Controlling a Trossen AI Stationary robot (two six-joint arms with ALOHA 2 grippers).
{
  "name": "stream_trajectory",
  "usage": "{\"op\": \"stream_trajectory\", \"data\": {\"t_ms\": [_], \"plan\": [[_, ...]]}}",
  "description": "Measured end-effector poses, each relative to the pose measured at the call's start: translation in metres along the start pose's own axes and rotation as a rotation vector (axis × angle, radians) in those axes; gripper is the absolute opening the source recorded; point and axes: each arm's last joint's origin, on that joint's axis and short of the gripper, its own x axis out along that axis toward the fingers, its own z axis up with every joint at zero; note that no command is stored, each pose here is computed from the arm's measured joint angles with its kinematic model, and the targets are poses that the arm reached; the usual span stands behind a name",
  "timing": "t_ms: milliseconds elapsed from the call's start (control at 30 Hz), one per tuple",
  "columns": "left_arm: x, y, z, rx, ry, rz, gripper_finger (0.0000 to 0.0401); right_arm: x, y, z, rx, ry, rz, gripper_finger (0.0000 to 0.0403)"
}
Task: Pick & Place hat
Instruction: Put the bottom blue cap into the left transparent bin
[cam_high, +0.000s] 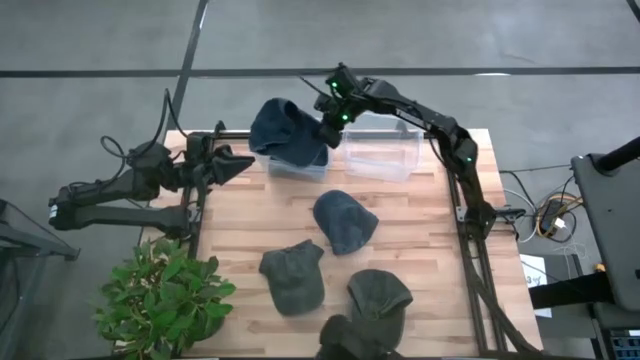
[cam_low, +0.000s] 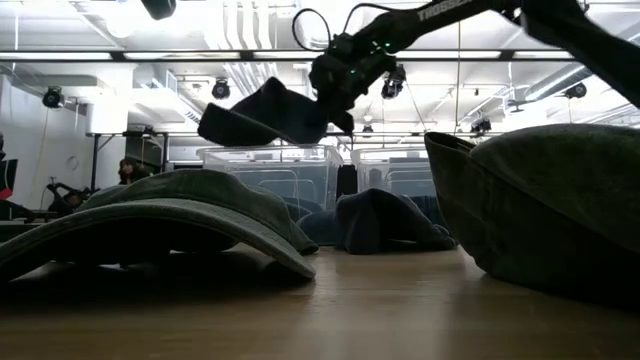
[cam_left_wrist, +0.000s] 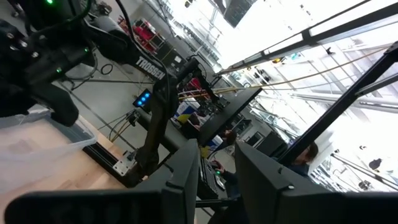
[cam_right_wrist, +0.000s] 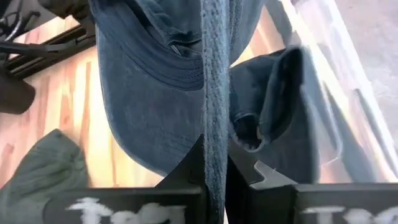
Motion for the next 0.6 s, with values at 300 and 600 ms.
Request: {"op": "stream_trajectory", "data": {"t_ms": [300,600], "plan": [[0.0,0.0,0.0,0.0,-0.013,0.012,0.0099,0.018,-0.017,-0.007,-0.018,0.152,-0.093,0.0011],[0.0,0.001,0.001,0.001,-0.04,0.039,0.0099,0.02,-0.014,-0.009,0.023,0.166,-0.116,0.0039]]}}
